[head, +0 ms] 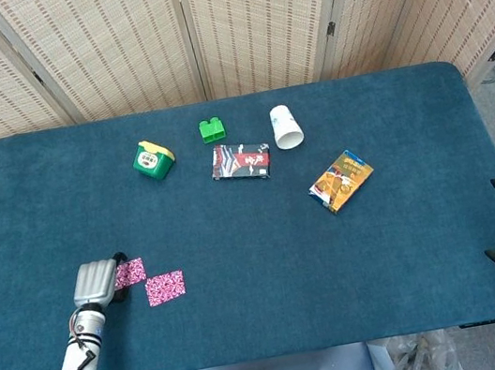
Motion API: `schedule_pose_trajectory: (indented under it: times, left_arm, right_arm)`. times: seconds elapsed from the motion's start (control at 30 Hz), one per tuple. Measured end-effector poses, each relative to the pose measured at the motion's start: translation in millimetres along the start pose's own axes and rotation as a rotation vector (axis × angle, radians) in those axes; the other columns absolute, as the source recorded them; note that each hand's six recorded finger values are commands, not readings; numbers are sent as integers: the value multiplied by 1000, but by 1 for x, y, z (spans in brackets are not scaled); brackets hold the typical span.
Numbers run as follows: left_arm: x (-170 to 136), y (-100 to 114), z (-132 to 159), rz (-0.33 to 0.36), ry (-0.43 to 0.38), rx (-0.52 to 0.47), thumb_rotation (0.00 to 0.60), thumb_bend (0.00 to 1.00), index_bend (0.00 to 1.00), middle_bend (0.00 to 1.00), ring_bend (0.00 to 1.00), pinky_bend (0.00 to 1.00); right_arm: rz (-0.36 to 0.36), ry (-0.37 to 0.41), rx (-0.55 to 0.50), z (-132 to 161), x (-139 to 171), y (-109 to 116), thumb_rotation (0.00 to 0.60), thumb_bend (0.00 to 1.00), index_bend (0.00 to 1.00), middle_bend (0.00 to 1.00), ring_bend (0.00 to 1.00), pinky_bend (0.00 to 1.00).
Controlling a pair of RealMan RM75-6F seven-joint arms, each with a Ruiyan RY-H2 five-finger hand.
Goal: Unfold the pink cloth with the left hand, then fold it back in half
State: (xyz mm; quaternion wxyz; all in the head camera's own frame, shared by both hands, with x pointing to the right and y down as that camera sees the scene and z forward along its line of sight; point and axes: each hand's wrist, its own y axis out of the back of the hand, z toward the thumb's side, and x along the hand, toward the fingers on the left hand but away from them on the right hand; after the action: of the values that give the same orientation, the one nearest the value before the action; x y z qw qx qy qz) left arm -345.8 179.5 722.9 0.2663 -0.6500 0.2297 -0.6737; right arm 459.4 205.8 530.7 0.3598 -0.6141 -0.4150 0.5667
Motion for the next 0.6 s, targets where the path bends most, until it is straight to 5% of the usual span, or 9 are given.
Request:
schedule_pose_trajectory:
  times: [0.6]
  left_arm:
    - [6,-12,0,-15,10,-19,600,356,268,977,963,1000]
  right_arm:
    - [8,-3,1,1,0,-2,600,0,47,193,15,0]
